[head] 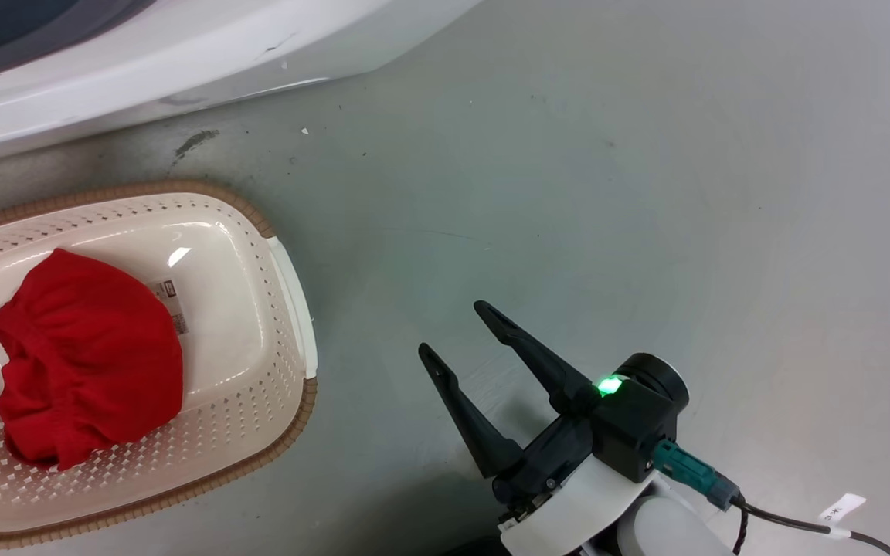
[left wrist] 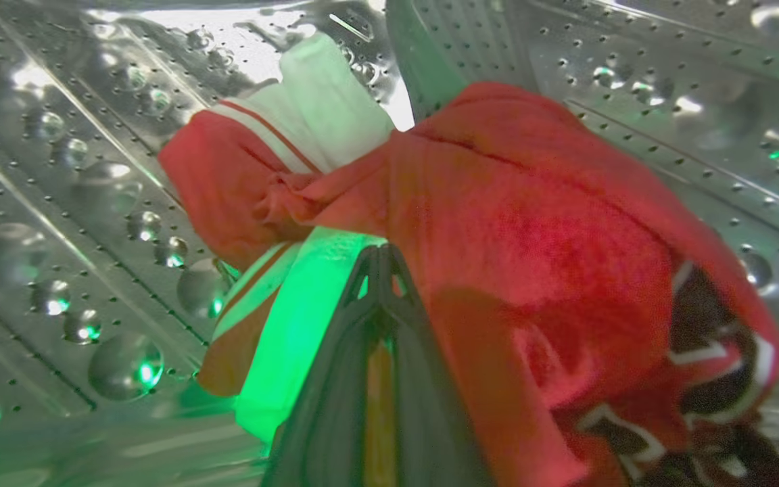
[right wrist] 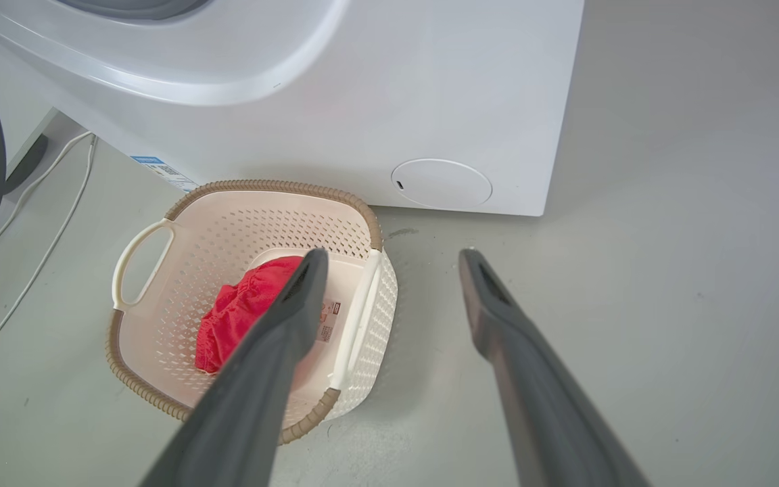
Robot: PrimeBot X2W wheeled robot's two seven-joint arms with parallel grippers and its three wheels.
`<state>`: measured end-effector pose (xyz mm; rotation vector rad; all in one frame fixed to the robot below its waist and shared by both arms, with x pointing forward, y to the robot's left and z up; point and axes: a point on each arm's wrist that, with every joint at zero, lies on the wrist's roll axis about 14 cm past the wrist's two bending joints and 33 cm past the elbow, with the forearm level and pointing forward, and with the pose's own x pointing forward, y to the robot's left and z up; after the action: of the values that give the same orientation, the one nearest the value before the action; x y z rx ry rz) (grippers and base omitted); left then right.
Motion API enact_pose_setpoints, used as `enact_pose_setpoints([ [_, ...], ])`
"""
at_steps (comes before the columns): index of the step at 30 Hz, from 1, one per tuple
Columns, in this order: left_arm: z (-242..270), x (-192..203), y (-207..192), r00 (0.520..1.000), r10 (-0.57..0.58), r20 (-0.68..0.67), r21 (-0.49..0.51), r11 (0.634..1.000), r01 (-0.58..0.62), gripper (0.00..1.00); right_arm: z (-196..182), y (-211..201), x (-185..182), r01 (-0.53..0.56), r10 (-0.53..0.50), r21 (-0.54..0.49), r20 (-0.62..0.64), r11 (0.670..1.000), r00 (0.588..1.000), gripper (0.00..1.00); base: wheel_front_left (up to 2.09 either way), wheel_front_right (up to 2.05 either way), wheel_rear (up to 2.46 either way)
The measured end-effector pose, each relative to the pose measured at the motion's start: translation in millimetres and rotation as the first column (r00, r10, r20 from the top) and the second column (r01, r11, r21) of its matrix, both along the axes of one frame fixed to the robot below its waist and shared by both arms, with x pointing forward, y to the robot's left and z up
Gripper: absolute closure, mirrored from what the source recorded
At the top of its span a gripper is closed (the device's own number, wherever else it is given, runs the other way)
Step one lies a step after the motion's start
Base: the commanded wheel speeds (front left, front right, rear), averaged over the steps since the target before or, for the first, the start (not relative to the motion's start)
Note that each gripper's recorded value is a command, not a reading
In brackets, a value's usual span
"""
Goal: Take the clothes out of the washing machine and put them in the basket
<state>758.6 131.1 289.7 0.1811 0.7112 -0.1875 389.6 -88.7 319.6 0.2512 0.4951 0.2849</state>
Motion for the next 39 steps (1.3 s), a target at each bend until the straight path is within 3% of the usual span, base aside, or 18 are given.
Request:
enact_pose_setpoints([
  [9, 32, 22, -1, 0.979, 0.001, 0.202, -0.008, 1.000, 0.000, 1.00, -1, -3, 1, 0.009, -0.009, -0.001, 0.004, 1.000, 1.000, 0.00, 0.00, 0.00, 0.00],
  [12, 55, 31, -2, 0.949, 0.009, 0.315, -0.031, 1.000, 0.001, 1.00, 0, -6, 6, 0.012, -0.011, -0.007, 0.016, 1.000, 1.000, 0.00, 0.00, 0.00, 0.00],
  [21, 88, 33, -10, 0.893, 0.006, 0.450, -0.078, 0.996, 0.033, 1.00, 7, -8, 14, 0.009, -0.008, -0.018, 0.053, 1.000, 0.999, 0.00, 0.00, 0.00, 0.00],
  [29, 104, 9, -15, 0.857, 0.043, 0.513, -0.163, 0.985, 0.048, 1.00, 38, -22, 33, 0.042, -0.035, -0.038, 0.163, 0.998, 0.986, 0.00, 0.00, 0.00, 0.00],
  [39, 107, -19, -6, 0.868, 0.066, 0.491, -0.203, 0.978, 0.040, 1.00, 66, -29, 38, 0.065, -0.053, -0.040, 0.240, 0.997, 0.969, 0.00, 0.00, 0.00, 0.00],
])
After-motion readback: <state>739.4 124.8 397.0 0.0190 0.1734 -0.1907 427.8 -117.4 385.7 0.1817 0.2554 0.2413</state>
